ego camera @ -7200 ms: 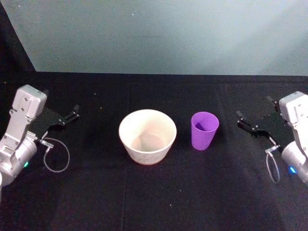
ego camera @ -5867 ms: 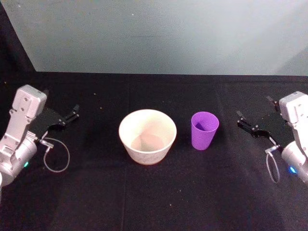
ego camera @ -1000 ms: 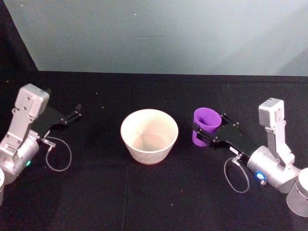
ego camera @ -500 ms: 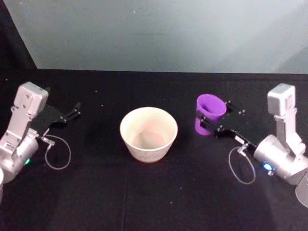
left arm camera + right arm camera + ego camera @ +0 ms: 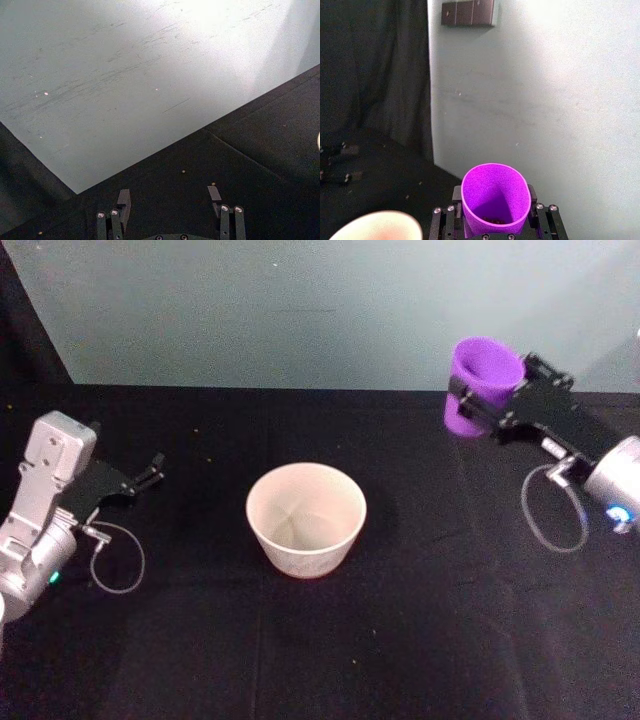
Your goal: Pick up the cup and pour the mung beans from the cup into the bowl.
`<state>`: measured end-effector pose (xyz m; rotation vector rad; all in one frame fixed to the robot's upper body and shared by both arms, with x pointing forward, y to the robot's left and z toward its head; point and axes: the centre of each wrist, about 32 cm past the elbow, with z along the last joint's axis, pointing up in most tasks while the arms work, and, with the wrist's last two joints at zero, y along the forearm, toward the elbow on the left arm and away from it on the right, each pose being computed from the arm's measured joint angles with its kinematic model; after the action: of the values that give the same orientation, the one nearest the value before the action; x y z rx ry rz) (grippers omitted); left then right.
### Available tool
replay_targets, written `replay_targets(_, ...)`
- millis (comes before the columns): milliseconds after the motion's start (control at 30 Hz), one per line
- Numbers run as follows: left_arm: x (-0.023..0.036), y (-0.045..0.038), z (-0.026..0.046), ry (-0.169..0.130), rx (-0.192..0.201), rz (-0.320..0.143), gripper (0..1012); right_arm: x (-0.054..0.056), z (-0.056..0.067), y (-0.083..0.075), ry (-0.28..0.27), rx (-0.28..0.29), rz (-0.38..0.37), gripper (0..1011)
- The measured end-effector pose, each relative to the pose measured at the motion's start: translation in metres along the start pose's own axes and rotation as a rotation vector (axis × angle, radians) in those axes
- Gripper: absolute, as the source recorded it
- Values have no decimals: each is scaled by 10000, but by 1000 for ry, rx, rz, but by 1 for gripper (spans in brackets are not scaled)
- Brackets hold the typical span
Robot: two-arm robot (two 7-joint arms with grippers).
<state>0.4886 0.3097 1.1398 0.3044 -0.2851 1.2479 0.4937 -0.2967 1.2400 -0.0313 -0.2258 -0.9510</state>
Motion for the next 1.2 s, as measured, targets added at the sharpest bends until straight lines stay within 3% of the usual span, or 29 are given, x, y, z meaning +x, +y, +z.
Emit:
replay_targets(200, 0, 0, 0, 0, 0, 0, 1000, 63, 195, -28, -28, 11, -4, 729)
replay_targets(333, 0, 0, 0, 0, 0, 0, 1000, 87, 227, -39, -28, 13, 6, 729)
replay_targets(1200, 0, 0, 0, 0, 0, 0, 1000, 80, 248, -42, -33, 15, 1, 729)
